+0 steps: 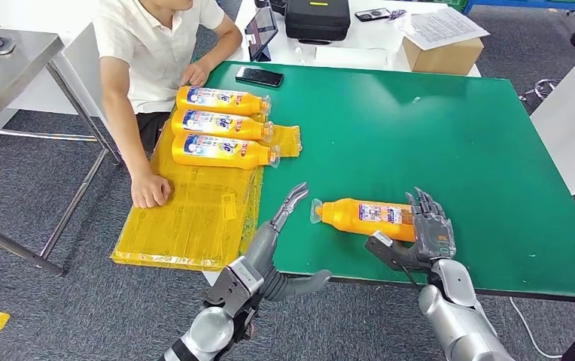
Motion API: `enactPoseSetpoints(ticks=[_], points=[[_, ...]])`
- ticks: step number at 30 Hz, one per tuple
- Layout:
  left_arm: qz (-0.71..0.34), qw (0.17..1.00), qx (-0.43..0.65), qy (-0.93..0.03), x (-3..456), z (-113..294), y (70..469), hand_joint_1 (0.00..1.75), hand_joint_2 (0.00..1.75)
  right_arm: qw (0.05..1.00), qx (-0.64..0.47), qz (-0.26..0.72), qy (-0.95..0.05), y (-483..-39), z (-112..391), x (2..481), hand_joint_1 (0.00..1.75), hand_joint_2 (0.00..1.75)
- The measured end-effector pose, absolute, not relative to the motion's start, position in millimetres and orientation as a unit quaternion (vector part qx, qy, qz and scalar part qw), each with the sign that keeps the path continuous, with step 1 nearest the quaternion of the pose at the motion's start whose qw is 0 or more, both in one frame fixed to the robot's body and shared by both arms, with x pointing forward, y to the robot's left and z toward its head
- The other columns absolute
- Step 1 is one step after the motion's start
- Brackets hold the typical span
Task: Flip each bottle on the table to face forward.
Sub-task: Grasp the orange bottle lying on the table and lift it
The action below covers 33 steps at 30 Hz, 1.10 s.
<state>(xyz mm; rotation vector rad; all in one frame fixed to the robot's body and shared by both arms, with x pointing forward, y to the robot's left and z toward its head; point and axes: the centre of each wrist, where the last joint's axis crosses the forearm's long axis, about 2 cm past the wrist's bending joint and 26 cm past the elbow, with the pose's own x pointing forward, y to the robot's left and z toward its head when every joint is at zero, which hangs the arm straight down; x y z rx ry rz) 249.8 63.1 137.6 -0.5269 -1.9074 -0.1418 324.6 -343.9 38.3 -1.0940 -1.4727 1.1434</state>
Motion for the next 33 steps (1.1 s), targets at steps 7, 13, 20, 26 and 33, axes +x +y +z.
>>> enactPoseSetpoints(ticks=[7,13,20,26,33], points=[[-0.062,0.552,-0.222,-0.801,251,135,63,0.00,1.75,0.474,-0.442,0.473,-0.597,-344,37,326,0.08,1.75],[-0.064,0.550,-0.224,-0.802,252,137,61,0.00,1.75,0.490,-0.419,0.489,-0.588,-343,35,327,1.75,1.75],[-0.063,0.550,-0.232,-0.800,251,138,59,0.00,1.75,0.516,-0.392,0.496,-0.578,-353,37,331,1.75,1.75],[-0.058,0.555,-0.243,-0.794,251,139,58,0.00,1.75,0.545,-0.365,0.486,-0.577,-363,32,326,1.75,1.75],[-0.036,0.548,-0.241,-0.800,251,142,59,0.00,1.75,0.573,-0.320,0.443,-0.611,-373,25,316,1.75,1.75]])
